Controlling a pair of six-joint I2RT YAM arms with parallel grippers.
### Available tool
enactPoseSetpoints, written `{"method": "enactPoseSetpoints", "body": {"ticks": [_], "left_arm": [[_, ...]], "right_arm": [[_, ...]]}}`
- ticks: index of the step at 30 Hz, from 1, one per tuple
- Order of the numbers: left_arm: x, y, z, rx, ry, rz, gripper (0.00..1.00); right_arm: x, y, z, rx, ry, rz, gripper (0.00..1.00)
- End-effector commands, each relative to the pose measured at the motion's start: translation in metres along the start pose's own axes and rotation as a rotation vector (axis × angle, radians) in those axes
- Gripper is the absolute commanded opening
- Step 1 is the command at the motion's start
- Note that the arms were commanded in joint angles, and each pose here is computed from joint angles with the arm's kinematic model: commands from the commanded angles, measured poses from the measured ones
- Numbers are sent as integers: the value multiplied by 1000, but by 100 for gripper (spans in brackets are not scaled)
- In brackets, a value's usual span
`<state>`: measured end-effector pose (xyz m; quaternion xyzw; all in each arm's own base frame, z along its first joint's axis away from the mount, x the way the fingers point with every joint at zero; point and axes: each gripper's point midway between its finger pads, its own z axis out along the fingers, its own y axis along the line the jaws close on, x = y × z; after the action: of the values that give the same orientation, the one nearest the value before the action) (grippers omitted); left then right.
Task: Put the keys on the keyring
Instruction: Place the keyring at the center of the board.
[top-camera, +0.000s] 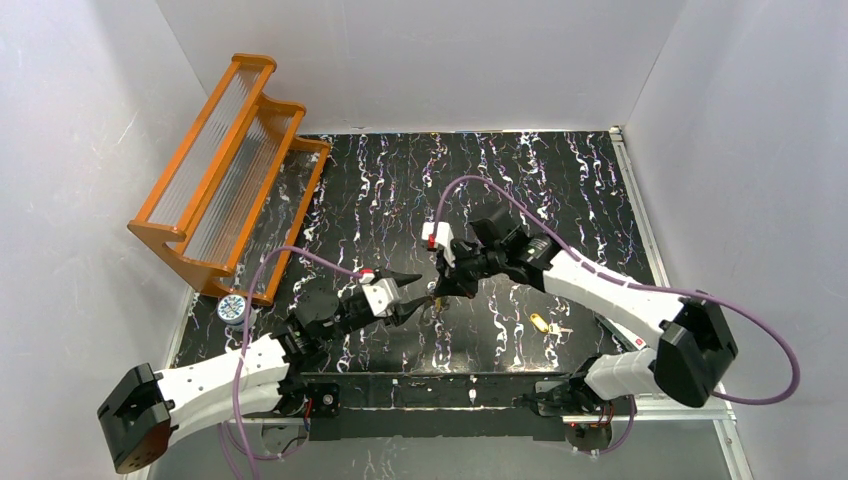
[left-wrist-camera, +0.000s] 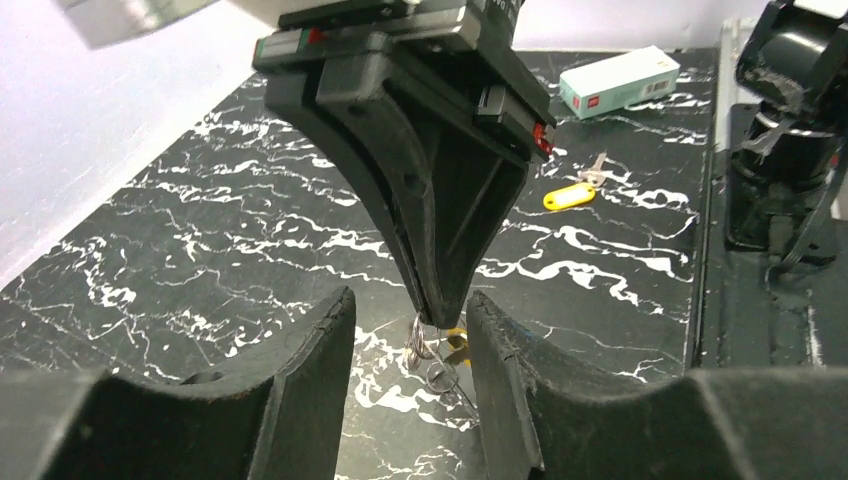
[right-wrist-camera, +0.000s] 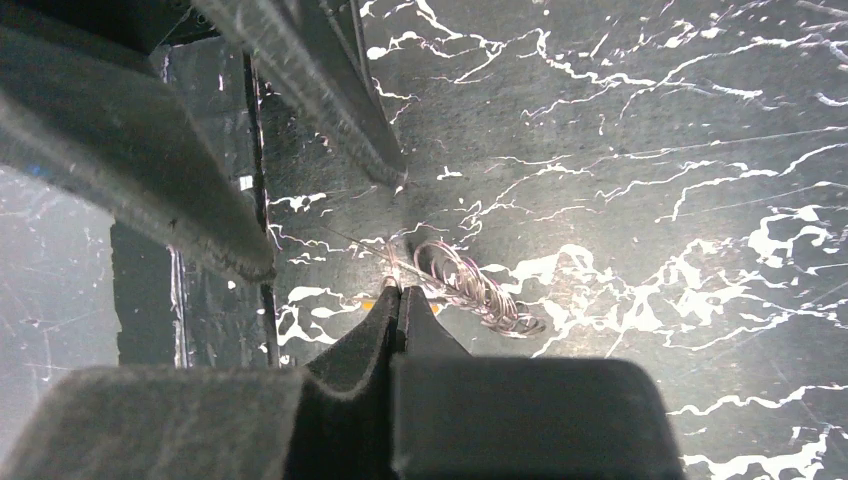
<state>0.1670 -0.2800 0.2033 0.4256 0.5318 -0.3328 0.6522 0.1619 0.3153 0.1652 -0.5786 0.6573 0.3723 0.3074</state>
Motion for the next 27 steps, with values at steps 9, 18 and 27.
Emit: {"method": "enactPoseSetpoints", "body": {"ticks": [9, 18, 27], "left_arm": [[18, 12, -6, -32, 184, 62, 48], [29, 20, -25, -104, 235, 49, 55], [62, 52, -29, -401, 354, -182, 95]], "right_arm": [[0, -33, 40, 3, 73, 113, 1], [-23, -59, 45, 125, -57, 48, 63], [-1, -101, 0, 547, -105, 192, 99]]}}
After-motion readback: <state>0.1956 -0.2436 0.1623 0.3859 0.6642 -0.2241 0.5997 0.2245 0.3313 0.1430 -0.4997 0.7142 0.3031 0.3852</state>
